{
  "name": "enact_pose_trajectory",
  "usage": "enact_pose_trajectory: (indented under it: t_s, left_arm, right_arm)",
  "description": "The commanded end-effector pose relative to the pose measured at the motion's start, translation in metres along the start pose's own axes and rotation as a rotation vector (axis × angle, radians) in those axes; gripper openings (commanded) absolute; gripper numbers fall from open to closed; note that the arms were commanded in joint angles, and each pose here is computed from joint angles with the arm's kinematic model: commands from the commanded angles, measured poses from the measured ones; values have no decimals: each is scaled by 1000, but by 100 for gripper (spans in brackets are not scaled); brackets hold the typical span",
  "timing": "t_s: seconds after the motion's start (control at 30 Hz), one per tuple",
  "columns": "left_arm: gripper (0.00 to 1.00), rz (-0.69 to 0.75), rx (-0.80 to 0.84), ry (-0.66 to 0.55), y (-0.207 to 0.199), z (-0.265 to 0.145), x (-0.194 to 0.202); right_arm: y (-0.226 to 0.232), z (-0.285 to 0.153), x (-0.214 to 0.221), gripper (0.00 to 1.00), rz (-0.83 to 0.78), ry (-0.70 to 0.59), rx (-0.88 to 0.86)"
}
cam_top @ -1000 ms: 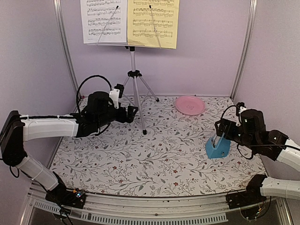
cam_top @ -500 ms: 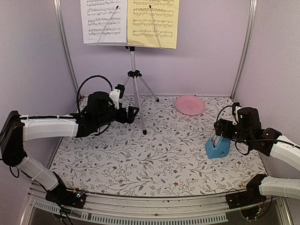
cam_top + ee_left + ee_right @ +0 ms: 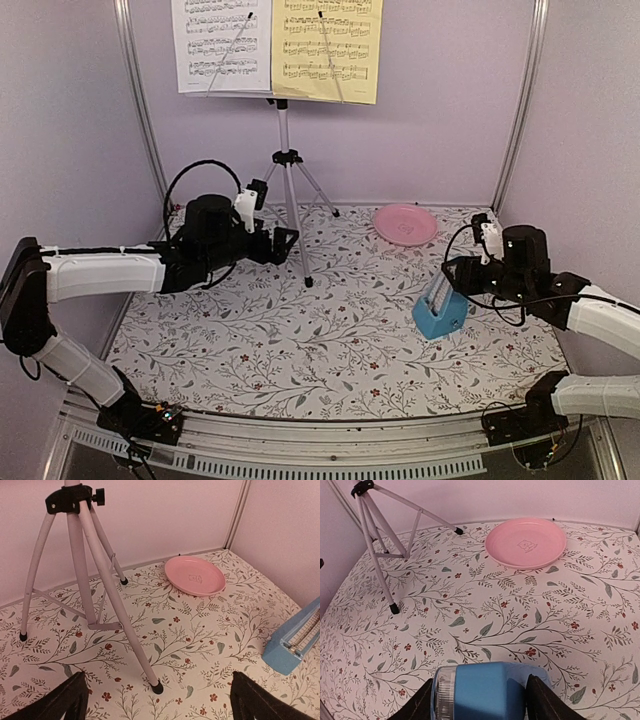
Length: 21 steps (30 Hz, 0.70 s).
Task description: Set up the instrument practice props
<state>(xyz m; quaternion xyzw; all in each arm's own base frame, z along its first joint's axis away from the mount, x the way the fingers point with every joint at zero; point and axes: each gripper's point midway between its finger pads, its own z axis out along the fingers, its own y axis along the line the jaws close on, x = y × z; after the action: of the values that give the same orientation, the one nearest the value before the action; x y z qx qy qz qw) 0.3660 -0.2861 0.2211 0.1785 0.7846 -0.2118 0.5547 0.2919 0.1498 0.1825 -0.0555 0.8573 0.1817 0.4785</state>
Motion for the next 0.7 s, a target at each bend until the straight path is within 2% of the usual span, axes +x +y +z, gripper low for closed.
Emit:
enact_pose_trajectory:
  t_s: [0.0,0.23,0.47,0.67]
  left_arm:
    - [99,21,88,2,-18,-7,1]
    - [99,32,151,39,-27,-14,16]
    - [99,19,195,84,-29,-28,41]
    - [96,-10,216,114,-29,-35,69]
  right_arm:
    - [48,9,-22,58,-130,-23,-230]
    - [120,31,-29,54,-286,15,-588]
    - [197,39,-30,53,-470,15,-839]
    - [235,32,-24,53,-559,-1,-998]
